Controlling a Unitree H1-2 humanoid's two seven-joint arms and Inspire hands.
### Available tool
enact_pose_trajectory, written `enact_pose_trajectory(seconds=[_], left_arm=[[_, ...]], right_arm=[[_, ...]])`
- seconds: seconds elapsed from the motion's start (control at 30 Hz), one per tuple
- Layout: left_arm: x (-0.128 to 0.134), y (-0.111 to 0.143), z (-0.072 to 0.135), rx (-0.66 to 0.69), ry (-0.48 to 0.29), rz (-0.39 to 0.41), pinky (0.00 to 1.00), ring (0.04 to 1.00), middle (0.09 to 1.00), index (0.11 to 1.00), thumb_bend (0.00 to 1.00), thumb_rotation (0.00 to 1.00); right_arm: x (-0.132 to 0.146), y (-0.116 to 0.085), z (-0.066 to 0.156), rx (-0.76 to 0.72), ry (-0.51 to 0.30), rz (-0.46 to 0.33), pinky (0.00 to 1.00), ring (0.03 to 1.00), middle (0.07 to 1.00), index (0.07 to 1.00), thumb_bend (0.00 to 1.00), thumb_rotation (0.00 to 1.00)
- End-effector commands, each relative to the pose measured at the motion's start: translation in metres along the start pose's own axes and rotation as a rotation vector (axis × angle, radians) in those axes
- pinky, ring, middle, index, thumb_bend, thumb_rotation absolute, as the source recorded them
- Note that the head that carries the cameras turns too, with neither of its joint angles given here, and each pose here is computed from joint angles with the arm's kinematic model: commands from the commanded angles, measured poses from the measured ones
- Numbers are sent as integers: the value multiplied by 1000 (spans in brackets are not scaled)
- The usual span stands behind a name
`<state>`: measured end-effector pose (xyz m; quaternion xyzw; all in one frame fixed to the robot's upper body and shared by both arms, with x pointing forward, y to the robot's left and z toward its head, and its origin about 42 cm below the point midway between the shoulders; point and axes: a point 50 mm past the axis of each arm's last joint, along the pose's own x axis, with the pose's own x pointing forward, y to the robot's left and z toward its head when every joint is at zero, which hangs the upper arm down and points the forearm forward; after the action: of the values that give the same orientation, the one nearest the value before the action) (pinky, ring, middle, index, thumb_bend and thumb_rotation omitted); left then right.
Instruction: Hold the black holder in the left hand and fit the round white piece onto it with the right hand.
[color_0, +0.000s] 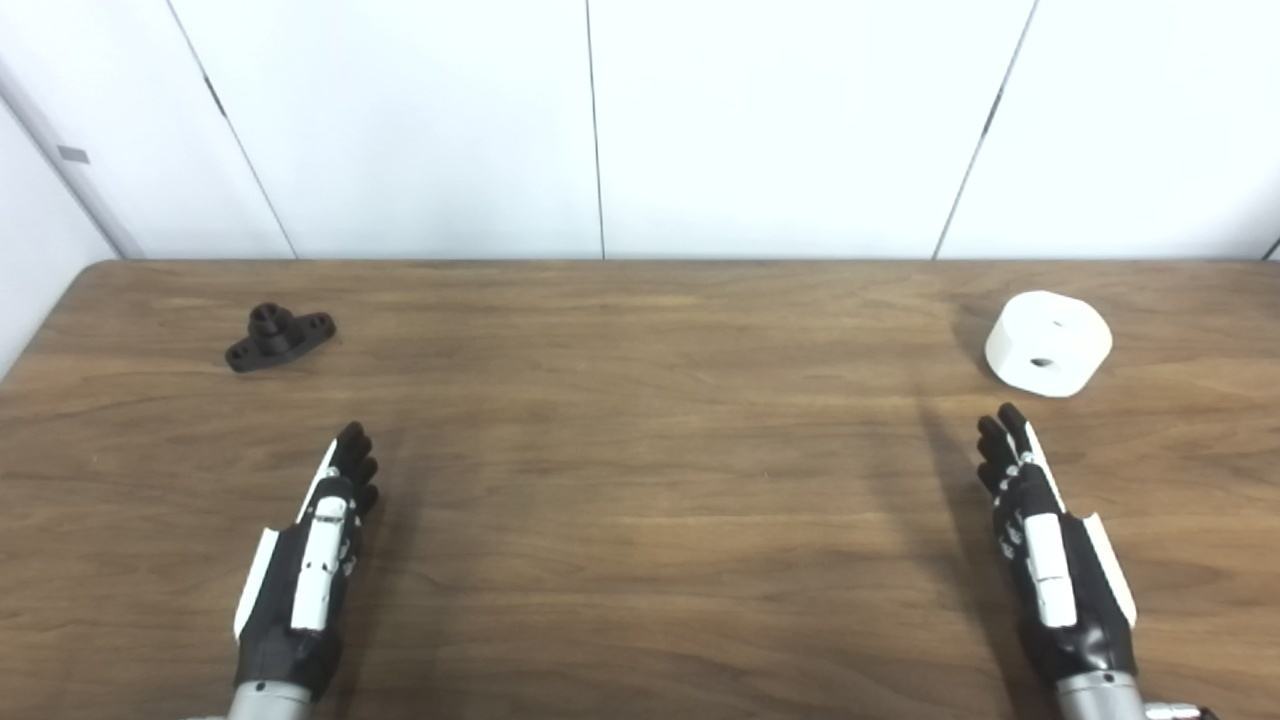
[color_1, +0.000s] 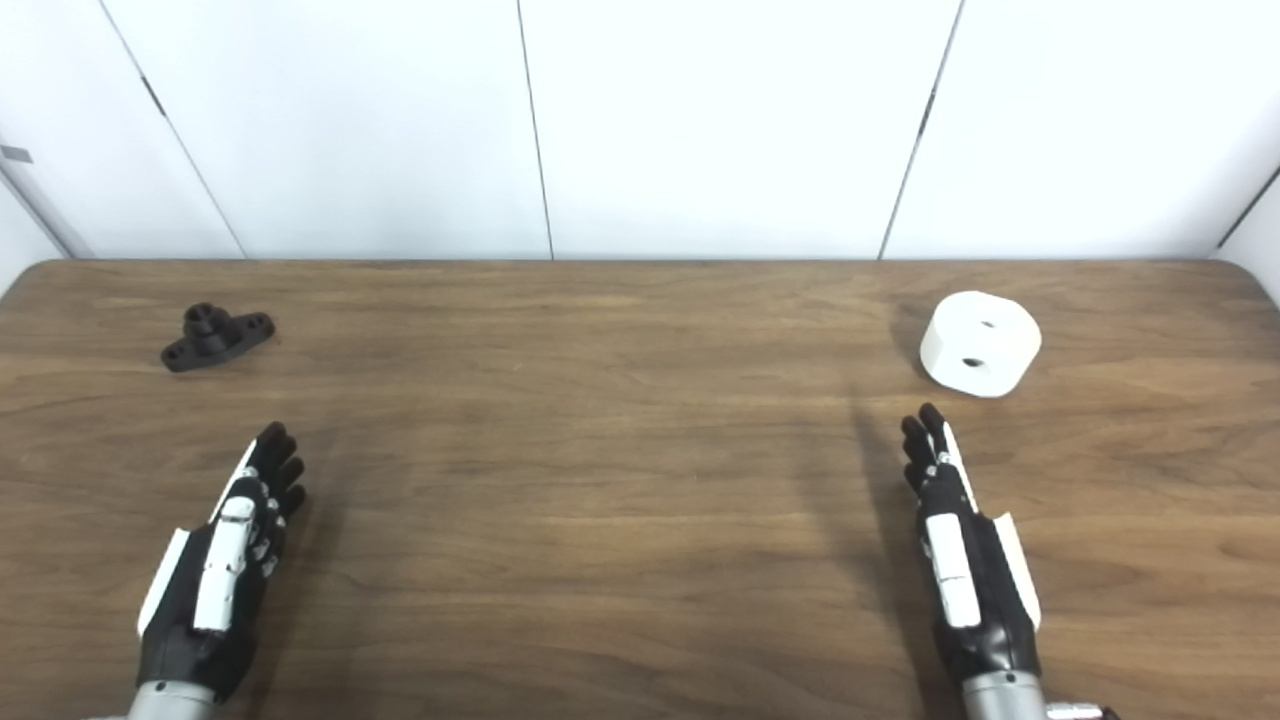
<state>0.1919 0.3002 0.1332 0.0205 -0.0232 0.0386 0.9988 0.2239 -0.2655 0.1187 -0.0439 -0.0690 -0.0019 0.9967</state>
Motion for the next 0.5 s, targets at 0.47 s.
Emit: enact_pose_trajectory(seconds=[0.47], left_arm=[[-19,-1,-4,57,26,1,1000,999,998,990,261,950]], right_arm=[[-19,-2,-20,49,63,-1,1000,1000,991,1000,554,1000]])
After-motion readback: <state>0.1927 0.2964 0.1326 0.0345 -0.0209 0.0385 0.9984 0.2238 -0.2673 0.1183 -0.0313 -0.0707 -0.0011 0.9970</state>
